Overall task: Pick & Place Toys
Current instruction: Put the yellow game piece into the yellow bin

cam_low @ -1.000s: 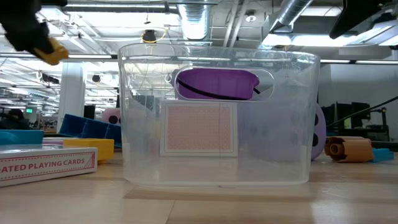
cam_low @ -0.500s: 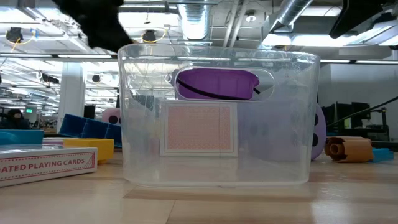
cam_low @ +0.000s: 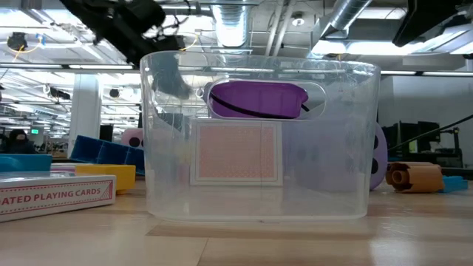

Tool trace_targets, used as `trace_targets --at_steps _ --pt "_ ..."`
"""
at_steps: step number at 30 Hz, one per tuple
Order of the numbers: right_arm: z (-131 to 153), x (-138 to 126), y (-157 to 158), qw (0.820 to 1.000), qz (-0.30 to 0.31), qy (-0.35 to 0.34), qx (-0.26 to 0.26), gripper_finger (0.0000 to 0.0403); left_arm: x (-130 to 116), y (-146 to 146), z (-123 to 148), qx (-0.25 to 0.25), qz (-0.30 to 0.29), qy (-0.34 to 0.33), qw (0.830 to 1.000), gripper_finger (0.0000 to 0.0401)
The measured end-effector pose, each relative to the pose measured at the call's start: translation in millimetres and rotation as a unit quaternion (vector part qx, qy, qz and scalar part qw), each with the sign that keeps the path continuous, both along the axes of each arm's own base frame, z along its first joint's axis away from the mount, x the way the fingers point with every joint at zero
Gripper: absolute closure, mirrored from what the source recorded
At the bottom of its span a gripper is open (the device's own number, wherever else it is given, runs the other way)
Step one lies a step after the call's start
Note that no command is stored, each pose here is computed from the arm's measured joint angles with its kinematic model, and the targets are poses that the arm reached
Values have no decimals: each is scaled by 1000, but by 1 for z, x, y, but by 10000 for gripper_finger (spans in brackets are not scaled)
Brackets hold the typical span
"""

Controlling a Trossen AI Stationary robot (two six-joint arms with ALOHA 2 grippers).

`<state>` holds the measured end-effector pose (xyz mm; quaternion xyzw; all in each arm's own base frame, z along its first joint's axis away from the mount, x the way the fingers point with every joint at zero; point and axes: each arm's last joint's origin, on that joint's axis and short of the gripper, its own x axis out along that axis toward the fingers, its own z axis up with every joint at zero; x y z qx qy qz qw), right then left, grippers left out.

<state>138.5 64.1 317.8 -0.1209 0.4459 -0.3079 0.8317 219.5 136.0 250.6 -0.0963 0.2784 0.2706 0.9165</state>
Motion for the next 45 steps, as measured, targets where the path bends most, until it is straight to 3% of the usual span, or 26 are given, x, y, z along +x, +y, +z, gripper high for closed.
trace_targets --at_steps 7,14,26,45 --pt "0 0 0 1000 -1 0 0 161 33 40 -7 0 -3 65 998 270" --pt "-1 0 0 1000 -2 6 13 161 50 61 -34 -33 -18 157 987 270" --pt "-1 0 1 999 -10 7 31 161 50 62 -56 -58 -11 219 974 270" --pt "-2 0 2 999 -10 9 41 161 47 66 -60 -29 16 255 966 266"
